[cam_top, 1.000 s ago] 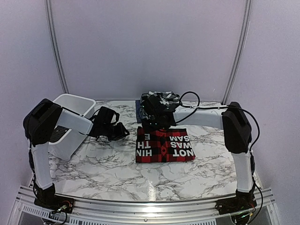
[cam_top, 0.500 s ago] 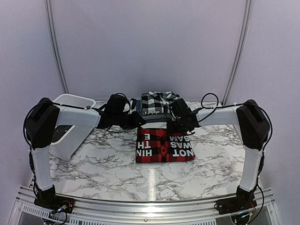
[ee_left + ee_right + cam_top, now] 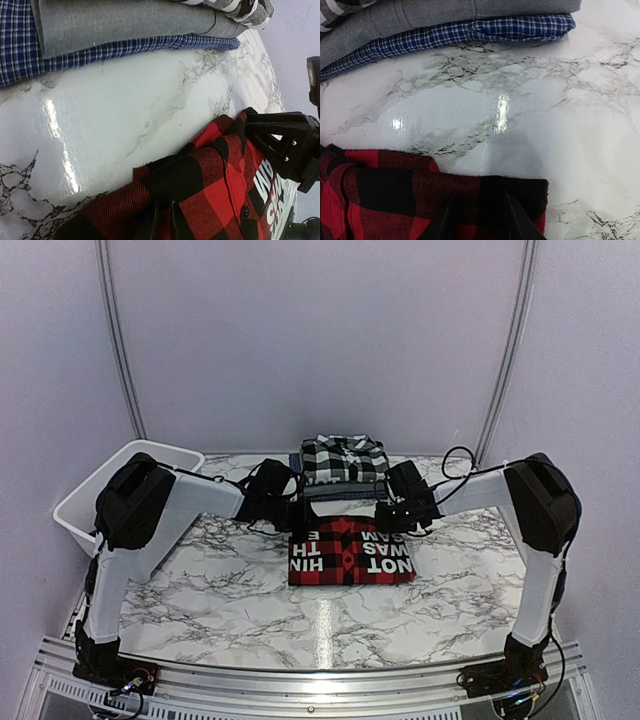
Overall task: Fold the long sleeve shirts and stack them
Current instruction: Smooth out the square-folded shirt at the center of the board, then pick up the square-folded shirt from the center of the board.
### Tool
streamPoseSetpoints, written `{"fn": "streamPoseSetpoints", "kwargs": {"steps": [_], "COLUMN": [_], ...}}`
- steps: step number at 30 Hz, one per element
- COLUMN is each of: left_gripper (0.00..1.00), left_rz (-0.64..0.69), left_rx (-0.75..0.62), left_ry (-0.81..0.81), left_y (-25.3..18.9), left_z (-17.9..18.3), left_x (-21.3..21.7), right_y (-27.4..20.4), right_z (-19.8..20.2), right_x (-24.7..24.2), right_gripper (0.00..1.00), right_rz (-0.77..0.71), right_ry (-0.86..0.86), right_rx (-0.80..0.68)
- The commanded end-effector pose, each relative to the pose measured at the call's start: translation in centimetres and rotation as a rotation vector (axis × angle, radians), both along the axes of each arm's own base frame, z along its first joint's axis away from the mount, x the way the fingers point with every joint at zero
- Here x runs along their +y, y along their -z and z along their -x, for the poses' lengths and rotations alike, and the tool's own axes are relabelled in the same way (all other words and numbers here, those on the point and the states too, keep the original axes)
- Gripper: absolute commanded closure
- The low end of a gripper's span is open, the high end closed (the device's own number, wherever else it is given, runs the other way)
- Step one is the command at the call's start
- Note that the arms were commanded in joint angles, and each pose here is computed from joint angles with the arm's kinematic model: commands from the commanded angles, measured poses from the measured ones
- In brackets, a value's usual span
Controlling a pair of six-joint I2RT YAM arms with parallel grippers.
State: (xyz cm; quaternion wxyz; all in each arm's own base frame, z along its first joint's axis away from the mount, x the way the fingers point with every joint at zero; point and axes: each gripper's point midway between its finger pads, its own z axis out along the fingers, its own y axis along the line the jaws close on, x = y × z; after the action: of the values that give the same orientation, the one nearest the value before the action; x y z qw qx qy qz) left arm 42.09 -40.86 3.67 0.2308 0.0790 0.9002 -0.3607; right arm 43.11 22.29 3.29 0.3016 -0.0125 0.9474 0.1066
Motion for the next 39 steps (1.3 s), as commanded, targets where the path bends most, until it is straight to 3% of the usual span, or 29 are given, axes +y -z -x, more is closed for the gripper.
{"fn": "streamPoseSetpoints", "kwargs": {"steps": [1,5,11,19,27,39], "left_gripper": [0.88,0.83,0.78,0.72,0.72,0.72], "left_rz": [-0.076,-0.073,-0.043,-0.008,-0.005,-0.067], "left_rx": [0.047,0.016,-0.021,-0.075,-0.061,0.026], "left_ry": [-0.037,-0.028,-0.010,-0.006,0.052,0.103], "left_y": [2.1,0.7,-2.1,-6.7,-7.8,-4.1], "left_z": [-0.6,-1.1,-1.4,-0.3,4.4,9.5], "left_x": [2.0,1.9,1.5,2.2,2.2,2.8], "right_y": [-1.2,-2.4,-5.5,-4.0,-1.6,-0.4], "right_z": [-0.4,0.4,3.4,9.2,11.0,11.2], "right_x": [-1.2,-2.1,-3.1,-2.6,-2.2,-3.3], "right_gripper": [0.69,0.65,0.44,0.26,0.24,0.28], "right_rz": [-0.062,-0.059,-0.087,-0.216,-0.263,-0.353], "right_ry": [0.035,0.040,0.015,-0.090,-0.117,-0.090], "right_rx": [-0.016,-0.025,-0.051,0.019,0.072,0.083]}}
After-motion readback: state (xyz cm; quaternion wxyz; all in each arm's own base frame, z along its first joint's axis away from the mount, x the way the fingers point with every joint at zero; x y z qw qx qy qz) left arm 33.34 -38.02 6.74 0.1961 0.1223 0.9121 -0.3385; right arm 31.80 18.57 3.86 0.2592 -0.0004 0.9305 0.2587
